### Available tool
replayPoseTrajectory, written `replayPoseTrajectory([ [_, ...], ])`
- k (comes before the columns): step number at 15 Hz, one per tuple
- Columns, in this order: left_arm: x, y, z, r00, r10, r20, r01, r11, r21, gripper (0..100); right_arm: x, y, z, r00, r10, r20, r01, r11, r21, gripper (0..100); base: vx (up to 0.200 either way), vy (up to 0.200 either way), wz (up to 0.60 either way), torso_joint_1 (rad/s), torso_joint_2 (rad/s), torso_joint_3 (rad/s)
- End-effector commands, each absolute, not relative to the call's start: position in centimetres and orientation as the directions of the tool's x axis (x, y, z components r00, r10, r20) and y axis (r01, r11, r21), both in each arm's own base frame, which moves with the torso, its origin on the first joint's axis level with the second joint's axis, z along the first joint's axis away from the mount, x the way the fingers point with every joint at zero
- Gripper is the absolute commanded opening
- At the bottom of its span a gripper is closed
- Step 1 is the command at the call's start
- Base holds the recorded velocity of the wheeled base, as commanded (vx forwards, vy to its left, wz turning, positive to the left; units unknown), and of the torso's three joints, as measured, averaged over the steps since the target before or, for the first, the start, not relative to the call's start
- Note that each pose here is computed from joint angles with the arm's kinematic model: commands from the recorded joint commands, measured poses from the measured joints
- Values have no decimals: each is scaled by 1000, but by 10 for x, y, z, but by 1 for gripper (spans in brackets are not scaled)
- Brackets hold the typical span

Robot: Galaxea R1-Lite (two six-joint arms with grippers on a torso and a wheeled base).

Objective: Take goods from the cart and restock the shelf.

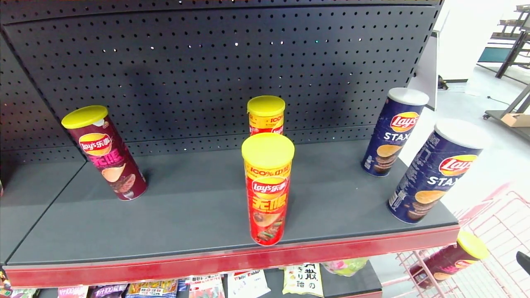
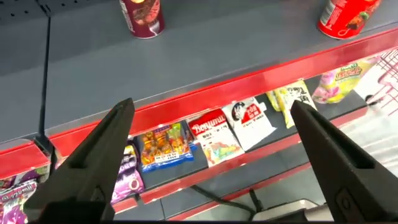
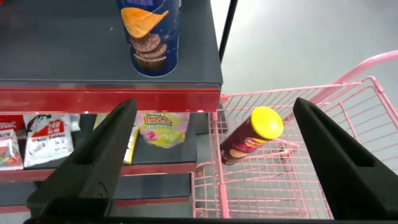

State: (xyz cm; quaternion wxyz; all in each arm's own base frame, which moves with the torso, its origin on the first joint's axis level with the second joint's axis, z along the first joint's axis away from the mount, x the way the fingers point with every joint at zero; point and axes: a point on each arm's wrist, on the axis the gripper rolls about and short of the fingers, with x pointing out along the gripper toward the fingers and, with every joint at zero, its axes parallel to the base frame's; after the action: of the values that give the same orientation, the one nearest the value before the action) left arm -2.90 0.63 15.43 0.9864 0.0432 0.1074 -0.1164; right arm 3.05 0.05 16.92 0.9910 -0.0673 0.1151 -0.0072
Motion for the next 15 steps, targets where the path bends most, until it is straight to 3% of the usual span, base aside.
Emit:
replayPoseTrajectory([
  [1, -29, 6, 154, 950, -217, -225, 236, 970, 62, 100, 31, 1, 166, 970, -32, -241, -3, 990, -140, 100, -200, 0, 0, 7, 7, 2],
  [5, -29, 7, 152, 951, -212, -227, 231, 971, 63, 100, 29, 0, 159, 967, -30, -253, -6, 990, -142, 100, -200, 0, 0, 6, 0, -1],
  [11, -30, 7, 151, 952, -212, -222, 231, 971, 65, 100, 27, 0, 159, 970, -30, -241, -5, 990, -142, 100, 0, 0, 0, 0, 0, 0],
  [15, -31, 7, 150, 954, -213, -213, 232, 970, 72, 100, 24, 0, 156, 973, -25, -231, -12, 987, -158, 100, 0, -200, 0, 2, 0, 1],
])
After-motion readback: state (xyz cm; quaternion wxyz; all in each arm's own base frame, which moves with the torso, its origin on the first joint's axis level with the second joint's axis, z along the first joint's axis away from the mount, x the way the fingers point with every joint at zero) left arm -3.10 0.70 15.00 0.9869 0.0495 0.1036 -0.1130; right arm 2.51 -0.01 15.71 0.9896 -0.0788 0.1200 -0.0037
